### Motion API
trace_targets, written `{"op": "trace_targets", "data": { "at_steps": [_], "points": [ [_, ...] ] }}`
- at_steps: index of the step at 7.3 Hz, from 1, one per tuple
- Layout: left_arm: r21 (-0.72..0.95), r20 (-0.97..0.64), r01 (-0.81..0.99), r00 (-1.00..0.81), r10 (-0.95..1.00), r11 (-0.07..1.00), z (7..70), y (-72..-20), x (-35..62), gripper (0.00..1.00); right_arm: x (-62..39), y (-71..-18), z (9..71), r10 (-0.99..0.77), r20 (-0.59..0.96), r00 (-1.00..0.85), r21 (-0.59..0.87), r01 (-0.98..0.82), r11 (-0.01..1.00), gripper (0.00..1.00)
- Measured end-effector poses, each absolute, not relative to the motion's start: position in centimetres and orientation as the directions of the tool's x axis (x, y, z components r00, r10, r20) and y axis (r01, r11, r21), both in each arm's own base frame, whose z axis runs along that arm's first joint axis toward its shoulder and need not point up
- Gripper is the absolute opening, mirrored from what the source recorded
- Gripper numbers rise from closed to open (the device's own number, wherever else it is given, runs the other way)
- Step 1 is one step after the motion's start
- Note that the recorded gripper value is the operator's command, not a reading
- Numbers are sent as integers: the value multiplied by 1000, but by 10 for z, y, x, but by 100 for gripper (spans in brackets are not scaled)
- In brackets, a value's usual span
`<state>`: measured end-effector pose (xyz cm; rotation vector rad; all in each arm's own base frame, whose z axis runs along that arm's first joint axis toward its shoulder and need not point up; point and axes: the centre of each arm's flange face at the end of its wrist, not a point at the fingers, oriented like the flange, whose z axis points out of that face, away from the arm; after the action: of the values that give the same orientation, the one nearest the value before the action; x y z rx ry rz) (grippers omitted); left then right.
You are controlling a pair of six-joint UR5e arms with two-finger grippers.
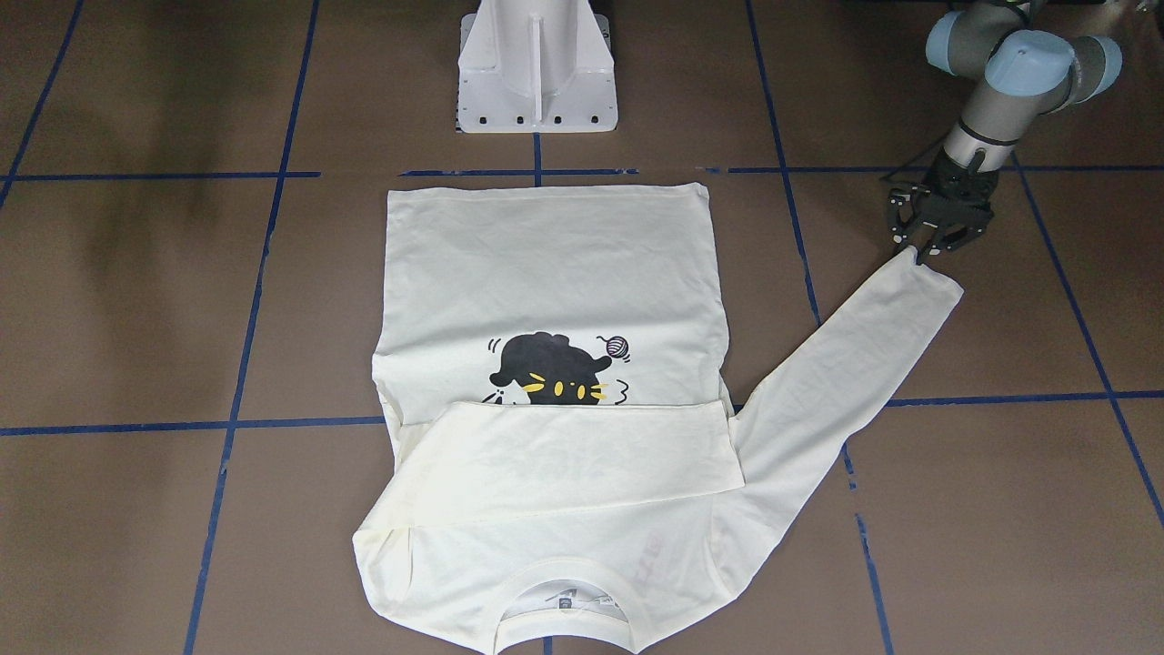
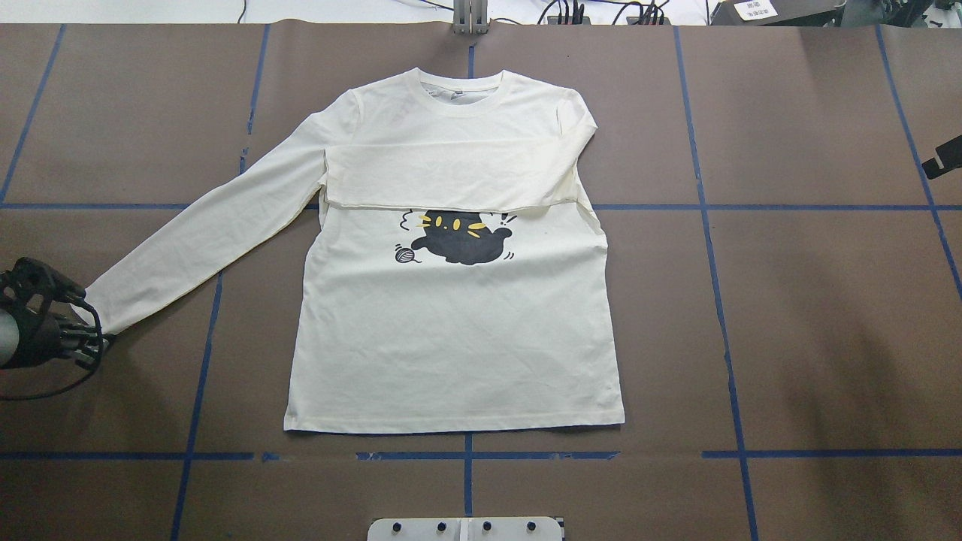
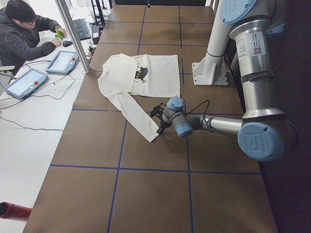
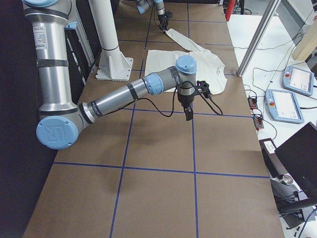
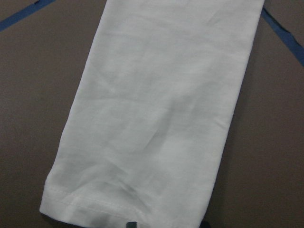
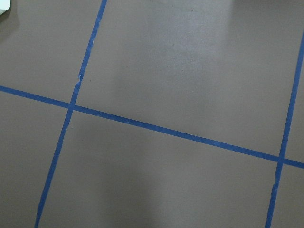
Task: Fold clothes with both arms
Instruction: 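Lower the left gripper and grasp the cuff of the other sleeve, then lift the sleeve with the left gripper and fold it across the shirt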
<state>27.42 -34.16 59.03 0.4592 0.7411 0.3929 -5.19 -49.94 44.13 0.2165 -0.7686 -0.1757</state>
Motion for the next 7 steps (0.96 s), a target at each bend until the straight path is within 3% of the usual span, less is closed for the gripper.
{"op": "trace_targets", "data": {
  "at_steps": [3, 7],
  "points": [
    [584, -530, -172, 659, 534, 793, 564, -351, 265, 0, -52, -499, 442, -236, 668, 706, 256, 79, 963, 100],
    [683, -480, -44, 726, 493, 729, 436, -486, 261, 0, -50, -497, 445, -231, 668, 708, 250, 78, 965, 100]
  ]
}}
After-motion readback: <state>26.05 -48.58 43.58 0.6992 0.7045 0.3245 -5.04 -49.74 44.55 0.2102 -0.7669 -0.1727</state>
